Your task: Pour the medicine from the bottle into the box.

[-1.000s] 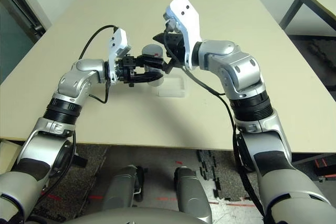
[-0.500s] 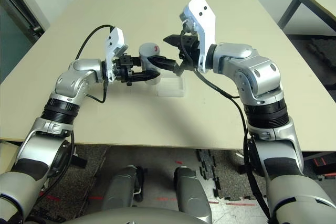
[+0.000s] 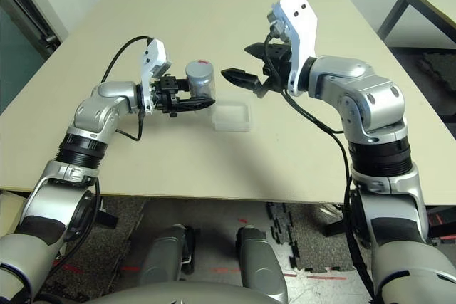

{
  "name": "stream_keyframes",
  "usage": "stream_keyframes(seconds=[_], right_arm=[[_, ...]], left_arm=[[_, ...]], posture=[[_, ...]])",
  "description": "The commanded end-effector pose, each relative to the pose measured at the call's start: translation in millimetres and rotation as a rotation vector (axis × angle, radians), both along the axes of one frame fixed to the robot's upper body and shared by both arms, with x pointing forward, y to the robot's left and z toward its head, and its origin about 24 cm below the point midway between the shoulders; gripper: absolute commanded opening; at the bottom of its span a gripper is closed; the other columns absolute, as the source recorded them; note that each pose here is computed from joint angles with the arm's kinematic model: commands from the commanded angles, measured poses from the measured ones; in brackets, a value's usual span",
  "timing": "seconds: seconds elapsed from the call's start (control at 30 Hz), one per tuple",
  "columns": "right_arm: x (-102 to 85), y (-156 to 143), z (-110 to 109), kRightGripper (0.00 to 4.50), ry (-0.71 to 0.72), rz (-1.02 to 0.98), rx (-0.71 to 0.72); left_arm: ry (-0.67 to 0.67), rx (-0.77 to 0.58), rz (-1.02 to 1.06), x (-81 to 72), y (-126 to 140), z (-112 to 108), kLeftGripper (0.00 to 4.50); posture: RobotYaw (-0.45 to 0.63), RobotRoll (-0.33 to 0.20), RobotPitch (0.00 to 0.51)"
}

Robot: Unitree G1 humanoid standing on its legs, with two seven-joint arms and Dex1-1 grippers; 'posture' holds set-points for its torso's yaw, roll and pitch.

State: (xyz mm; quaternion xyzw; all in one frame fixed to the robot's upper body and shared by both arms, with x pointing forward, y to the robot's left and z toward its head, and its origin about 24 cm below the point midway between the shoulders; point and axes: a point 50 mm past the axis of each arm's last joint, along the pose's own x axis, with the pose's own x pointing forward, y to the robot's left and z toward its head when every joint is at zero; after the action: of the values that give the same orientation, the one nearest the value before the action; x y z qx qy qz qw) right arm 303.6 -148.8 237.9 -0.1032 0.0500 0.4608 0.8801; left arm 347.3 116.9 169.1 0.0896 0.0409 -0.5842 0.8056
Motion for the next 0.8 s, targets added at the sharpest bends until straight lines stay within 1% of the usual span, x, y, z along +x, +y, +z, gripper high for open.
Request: stream_keyframes(seconds=[0.03, 0.23, 0.47, 0.8], right_arm=[[-6.7, 9, 6, 4.50, -0.005, 0.056, 0.018], [-3.6, 27, 8, 4.50, -0.023, 0.102, 0.038], [5.0, 48, 8, 4.50, -0.053, 0.124, 0.043], [21.3, 61, -2, 4.50, -0.086, 0.091, -0.003]], left_arm=[[0.006, 0.015, 0.003, 1.6, 3, -4, 2.46], [0.000, 0.014, 0.007, 5.3, 2, -4, 2.46], [-0.002, 0.013, -0.009, 6.0, -4, -5, 2.46], [-0.002, 0.005, -0.029, 5.5, -11, -4, 2.46]], posture=[[0.00, 0.000, 0.094], [-0.01, 0.000, 0.092], [0.00, 0.000, 0.091], [0.00, 0.000, 0.092]])
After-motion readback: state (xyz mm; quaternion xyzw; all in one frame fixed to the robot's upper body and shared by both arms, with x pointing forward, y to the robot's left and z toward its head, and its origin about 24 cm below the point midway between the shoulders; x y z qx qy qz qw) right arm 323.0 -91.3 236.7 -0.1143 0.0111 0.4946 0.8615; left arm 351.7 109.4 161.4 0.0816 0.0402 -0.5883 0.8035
